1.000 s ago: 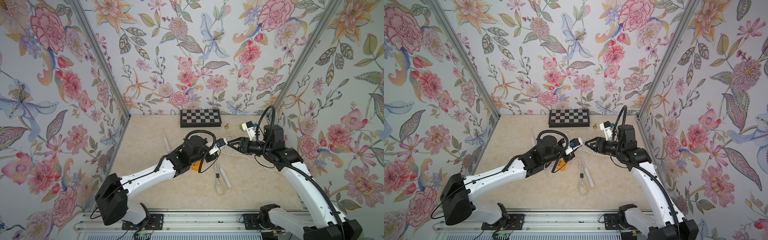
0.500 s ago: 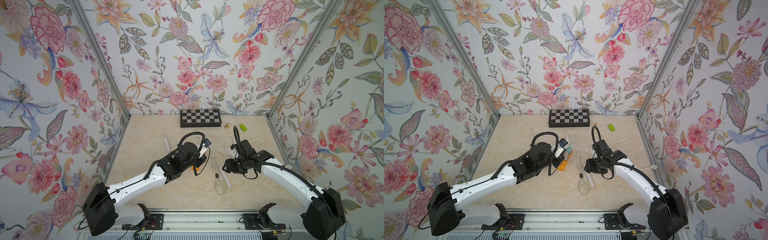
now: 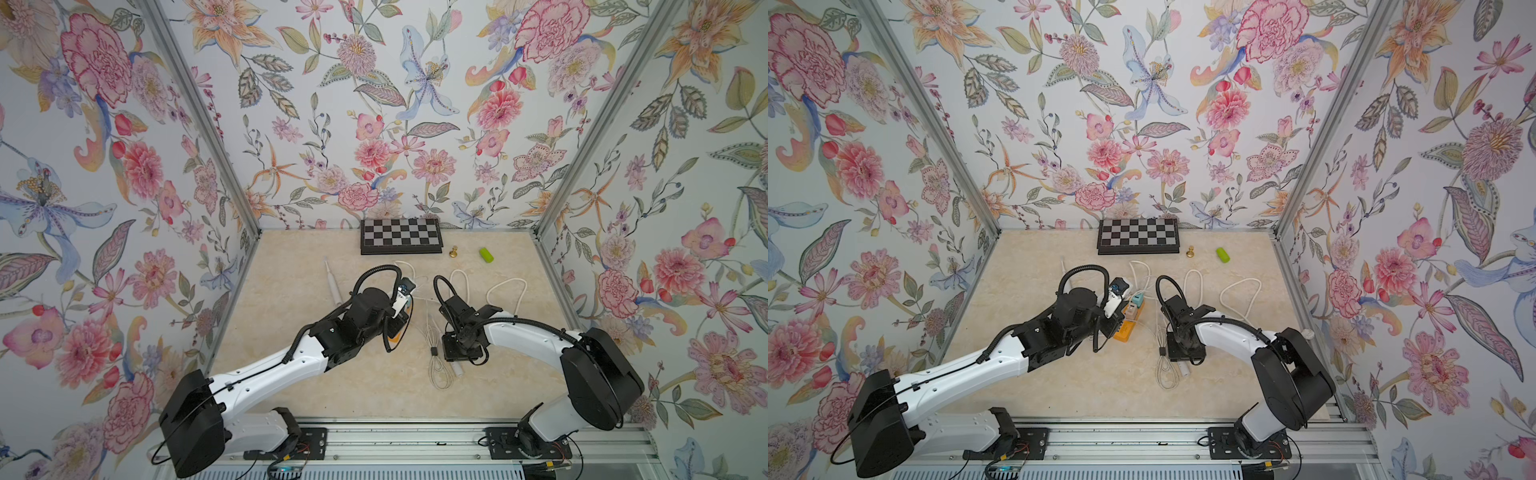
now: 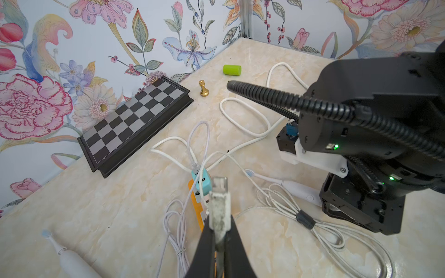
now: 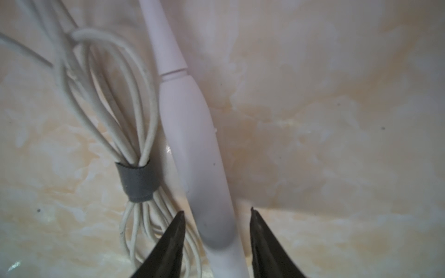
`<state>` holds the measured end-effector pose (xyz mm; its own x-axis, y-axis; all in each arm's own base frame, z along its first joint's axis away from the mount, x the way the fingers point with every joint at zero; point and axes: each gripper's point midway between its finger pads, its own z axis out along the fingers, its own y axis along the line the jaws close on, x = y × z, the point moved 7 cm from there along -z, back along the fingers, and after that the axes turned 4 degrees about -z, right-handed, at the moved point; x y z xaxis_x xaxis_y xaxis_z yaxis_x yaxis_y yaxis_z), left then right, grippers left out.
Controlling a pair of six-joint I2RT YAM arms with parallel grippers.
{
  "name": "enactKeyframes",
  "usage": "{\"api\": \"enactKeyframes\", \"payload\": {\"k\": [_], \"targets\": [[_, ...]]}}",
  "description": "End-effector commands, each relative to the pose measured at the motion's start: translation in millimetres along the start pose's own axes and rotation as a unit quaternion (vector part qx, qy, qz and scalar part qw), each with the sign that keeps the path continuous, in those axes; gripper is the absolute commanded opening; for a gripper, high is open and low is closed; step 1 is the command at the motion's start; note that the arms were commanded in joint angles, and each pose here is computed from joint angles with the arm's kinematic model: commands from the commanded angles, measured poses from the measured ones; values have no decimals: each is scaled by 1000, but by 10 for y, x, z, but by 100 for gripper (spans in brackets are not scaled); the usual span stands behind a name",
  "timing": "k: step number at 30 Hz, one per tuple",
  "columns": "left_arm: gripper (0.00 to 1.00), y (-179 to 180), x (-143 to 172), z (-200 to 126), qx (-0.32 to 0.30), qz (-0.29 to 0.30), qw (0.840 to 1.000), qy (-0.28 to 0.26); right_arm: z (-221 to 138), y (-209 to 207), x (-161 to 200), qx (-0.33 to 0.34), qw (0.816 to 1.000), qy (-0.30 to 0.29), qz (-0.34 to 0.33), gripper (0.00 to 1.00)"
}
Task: Charge the electric toothbrush
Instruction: Pick up the electric toothbrush from the center of the board.
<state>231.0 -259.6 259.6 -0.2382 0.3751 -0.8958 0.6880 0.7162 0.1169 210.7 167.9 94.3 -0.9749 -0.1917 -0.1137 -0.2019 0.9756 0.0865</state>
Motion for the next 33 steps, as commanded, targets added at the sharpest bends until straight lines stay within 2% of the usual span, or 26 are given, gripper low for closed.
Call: {"api": "enactKeyframes", "payload": {"k": [1,12,18,22,27,33], "targets": [[0,27,22,23,-1,-20,1000,1,-10,35,-114,23,999,-25,2,40],[0,17,0,25,5,-23,1000,-2,78,9,-111,73,997,-34,-7,25],[0,8,-45,11,12,-32,999,-11,-68,4,-90,40,997,-65,7,19],[0,3,-129,-8,17,-49,998,-18,-369,-77,-111,-4,992,-119,47,16],[0,-31,-233,-31,39,-84,995,-39,-911,-303,-200,-82,965,-223,115,15],[0,-113,-252,34,75,-134,987,-48,-1635,-402,-275,-179,905,-353,154,15]]}}
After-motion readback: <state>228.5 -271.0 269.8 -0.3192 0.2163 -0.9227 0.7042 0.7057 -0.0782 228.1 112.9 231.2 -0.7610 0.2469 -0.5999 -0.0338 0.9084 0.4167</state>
